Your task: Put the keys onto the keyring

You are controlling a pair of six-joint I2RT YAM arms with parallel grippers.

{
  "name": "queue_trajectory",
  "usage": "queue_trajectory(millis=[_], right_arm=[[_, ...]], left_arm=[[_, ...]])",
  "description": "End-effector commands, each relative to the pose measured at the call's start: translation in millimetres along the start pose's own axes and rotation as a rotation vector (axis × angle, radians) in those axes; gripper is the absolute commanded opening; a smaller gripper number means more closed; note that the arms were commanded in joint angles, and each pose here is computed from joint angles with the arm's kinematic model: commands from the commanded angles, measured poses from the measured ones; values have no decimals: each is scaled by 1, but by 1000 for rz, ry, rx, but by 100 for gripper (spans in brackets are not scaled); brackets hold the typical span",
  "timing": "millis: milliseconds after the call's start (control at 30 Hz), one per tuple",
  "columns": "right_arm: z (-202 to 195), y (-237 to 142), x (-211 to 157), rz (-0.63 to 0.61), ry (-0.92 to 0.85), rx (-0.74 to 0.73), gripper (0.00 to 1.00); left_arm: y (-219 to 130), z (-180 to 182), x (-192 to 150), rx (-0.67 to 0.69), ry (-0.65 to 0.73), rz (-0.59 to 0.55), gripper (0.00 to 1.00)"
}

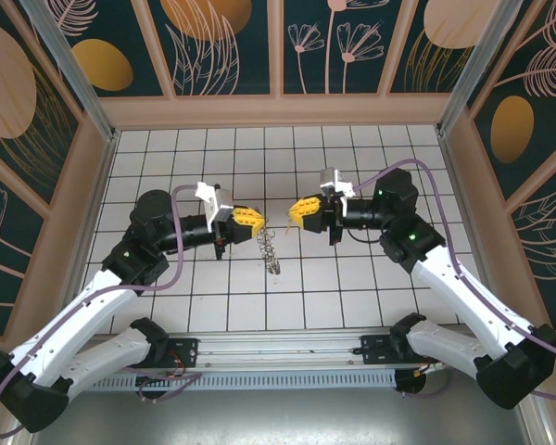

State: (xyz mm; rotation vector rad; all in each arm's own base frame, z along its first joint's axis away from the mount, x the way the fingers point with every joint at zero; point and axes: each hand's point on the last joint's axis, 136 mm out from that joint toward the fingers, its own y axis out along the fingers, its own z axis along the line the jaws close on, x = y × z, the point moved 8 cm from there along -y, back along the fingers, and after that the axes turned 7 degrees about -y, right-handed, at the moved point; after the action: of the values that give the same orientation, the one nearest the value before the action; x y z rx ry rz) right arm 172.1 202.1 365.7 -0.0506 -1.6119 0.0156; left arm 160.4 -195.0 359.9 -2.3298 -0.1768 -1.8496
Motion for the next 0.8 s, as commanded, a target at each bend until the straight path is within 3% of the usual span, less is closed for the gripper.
queue_trajectory(millis=[0, 167, 767], right_arm=[[4, 1, 5, -46, -35, 104, 0], [5, 3, -2, -49, -35, 144, 0], [11, 4, 2, -74, -77, 161, 0]], left_arm=[[2, -6, 17, -60, 46, -29, 0], [8, -2, 17, -81, 44, 13, 0], [11, -6, 23, -149, 45, 2, 0]])
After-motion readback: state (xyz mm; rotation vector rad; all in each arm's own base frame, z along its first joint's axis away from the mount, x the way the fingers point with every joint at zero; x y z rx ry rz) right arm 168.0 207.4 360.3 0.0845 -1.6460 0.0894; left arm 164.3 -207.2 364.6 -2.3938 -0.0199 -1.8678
